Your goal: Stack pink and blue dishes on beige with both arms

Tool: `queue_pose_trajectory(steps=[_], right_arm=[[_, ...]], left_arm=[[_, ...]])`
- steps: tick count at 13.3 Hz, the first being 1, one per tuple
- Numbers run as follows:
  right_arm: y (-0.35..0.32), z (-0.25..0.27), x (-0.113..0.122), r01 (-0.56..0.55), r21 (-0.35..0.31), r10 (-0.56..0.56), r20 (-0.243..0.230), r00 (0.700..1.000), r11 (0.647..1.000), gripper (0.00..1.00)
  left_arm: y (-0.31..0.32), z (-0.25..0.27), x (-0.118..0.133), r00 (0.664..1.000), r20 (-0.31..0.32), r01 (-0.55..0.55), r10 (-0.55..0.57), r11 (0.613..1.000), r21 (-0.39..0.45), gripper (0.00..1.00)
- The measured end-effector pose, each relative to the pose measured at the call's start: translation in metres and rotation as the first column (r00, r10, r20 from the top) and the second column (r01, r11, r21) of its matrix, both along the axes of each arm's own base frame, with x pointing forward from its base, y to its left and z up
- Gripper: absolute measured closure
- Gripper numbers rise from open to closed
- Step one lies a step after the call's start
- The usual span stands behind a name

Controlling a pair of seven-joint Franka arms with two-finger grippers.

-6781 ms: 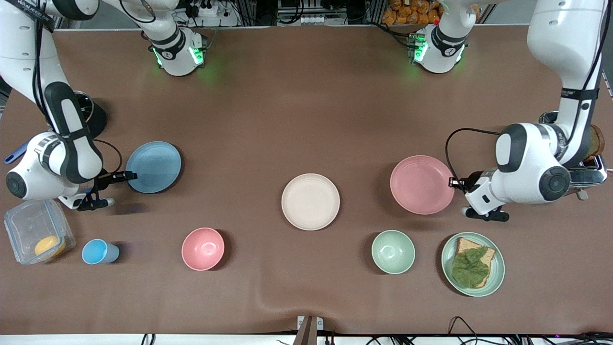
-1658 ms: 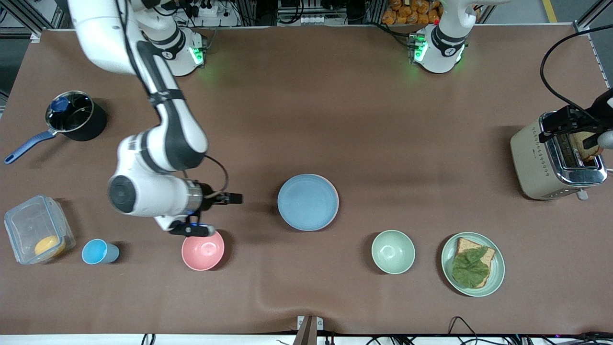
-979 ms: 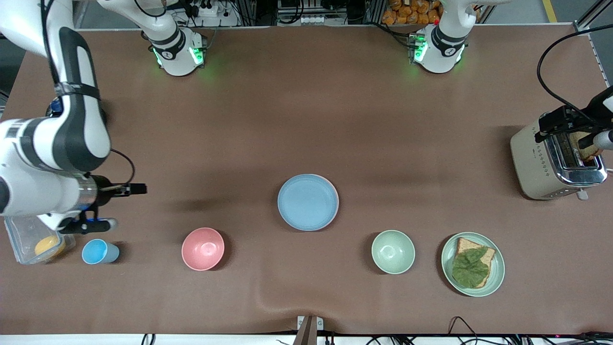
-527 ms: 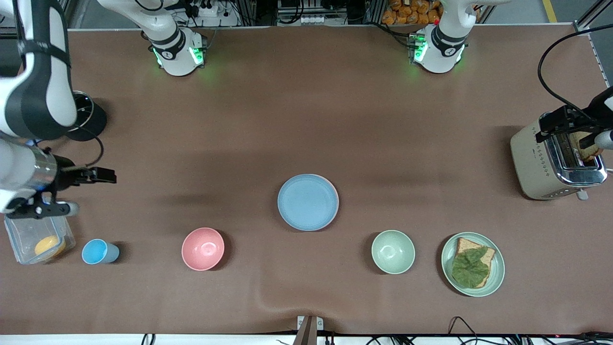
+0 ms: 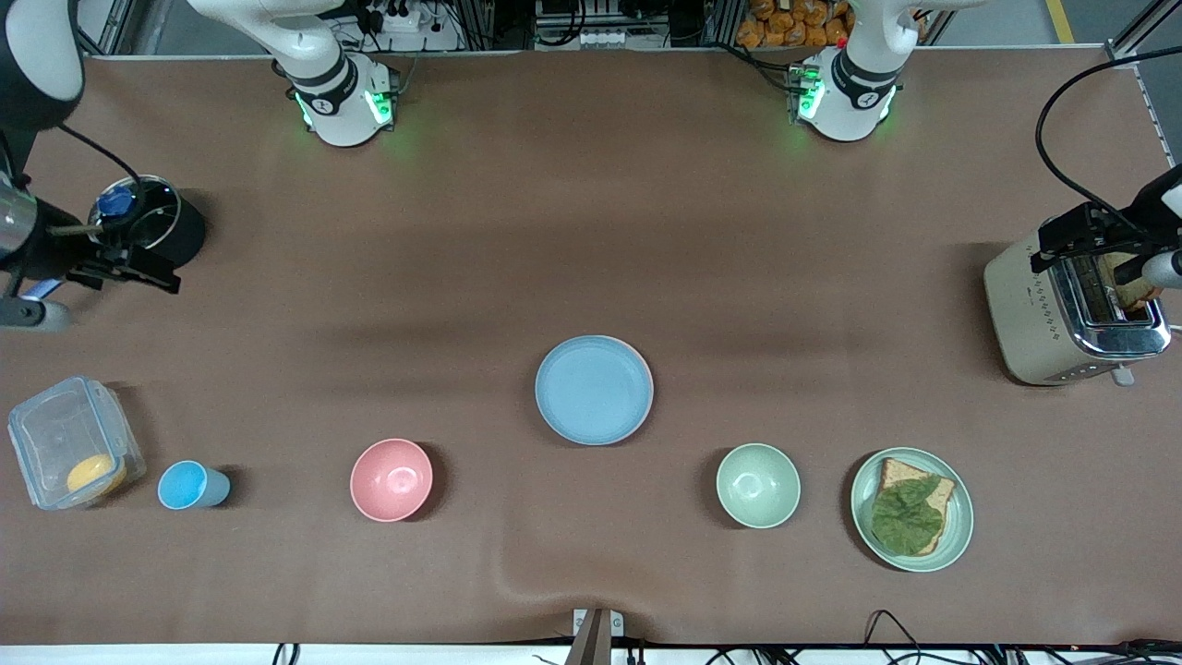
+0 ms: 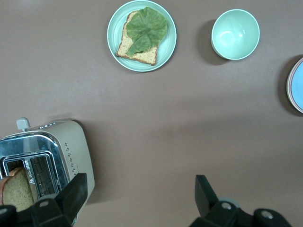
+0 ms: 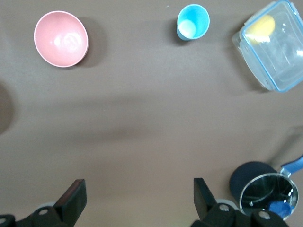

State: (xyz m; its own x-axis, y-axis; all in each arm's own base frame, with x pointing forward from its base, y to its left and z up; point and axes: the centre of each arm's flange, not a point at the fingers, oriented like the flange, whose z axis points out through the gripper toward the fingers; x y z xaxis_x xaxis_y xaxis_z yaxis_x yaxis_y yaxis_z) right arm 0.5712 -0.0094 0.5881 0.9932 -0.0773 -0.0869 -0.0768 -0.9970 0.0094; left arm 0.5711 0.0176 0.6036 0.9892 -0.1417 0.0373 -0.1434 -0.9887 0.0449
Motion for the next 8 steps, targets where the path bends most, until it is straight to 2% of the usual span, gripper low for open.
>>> queue_pose_trajectory(steps=[2, 8], right_arm=[[-0.0007, 0.0056, -0.0093, 0.006, 0.002, -0.006, -0.010, 1.000, 1.000, 0.00], [-0.0064, 0.0006, -0.0108, -0.018, 0.005, 0.018, -0.021, 1.000, 1.000, 0.00]], left_arm=[[0.0003, 0.0000, 0.0000, 1.000, 0.000, -0.001, 0.001, 1.000, 0.000, 0.00], [0.0013, 0.0000, -0.0001, 1.000, 0.000, -0.002, 0.002, 1.000, 0.000, 0.00]])
